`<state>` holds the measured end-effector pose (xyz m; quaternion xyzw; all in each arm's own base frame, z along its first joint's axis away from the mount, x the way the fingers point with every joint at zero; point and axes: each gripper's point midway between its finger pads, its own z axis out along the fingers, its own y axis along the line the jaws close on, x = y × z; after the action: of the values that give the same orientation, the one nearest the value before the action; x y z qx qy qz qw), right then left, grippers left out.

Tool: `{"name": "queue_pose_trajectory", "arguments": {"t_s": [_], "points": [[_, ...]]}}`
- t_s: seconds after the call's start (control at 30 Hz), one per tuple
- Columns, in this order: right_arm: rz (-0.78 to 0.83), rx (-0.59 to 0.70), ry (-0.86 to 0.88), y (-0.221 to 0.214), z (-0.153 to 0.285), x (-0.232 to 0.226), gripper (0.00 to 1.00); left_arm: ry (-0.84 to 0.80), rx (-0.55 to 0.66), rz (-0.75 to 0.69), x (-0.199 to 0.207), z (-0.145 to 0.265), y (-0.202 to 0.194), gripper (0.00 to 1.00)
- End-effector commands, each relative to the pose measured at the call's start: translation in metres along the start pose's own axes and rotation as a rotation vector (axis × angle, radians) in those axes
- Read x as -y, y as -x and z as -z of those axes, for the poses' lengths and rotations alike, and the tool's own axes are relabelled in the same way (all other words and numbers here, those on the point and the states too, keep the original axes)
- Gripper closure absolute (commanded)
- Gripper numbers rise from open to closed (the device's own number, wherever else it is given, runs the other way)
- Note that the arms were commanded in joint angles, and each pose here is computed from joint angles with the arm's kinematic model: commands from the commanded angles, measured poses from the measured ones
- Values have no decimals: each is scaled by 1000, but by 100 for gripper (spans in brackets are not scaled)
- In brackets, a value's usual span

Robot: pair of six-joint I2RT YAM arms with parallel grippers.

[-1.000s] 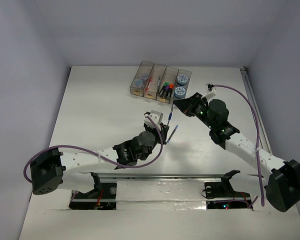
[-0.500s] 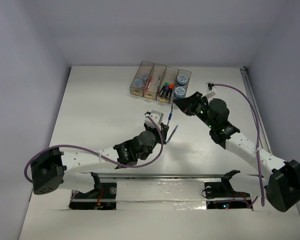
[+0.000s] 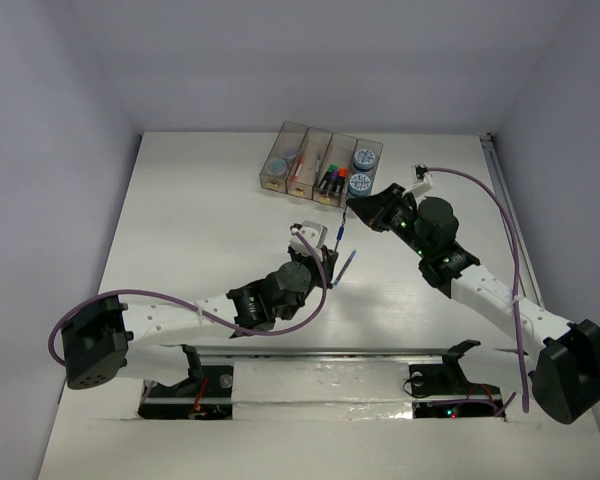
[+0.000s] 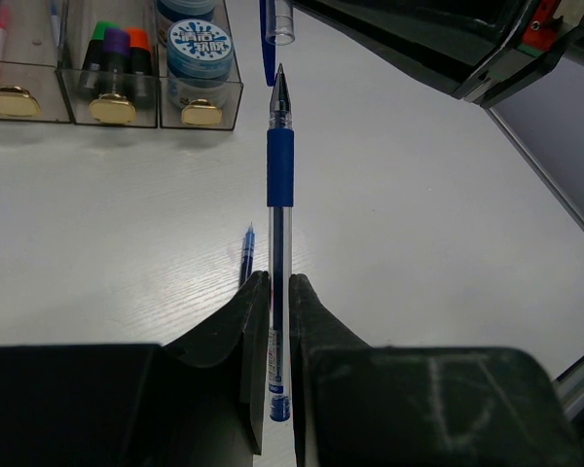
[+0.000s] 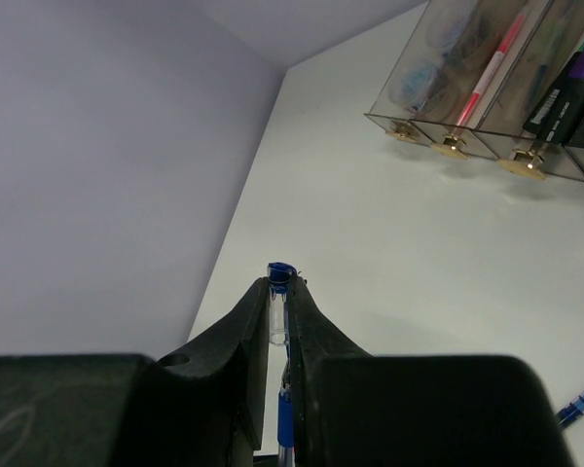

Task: Sort the stationery into containers
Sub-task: Close the pen cap on the pen.

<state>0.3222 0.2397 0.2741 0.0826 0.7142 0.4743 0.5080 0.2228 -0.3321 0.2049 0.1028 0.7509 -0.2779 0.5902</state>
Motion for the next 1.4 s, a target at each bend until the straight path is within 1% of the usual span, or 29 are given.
{"name": "queue_pose_trajectory", "arguments": {"t_s": [0.0, 0.63, 1.37], "points": [[27, 46, 56, 18, -1, -19, 92, -40, 89, 56, 15, 0, 40, 100], [26, 40, 49, 15, -3, -15, 92, -49, 112, 60, 15, 6, 51, 100], [32, 54, 81, 17, 3, -24, 92, -18, 100, 35, 12, 0, 47, 100]]}}
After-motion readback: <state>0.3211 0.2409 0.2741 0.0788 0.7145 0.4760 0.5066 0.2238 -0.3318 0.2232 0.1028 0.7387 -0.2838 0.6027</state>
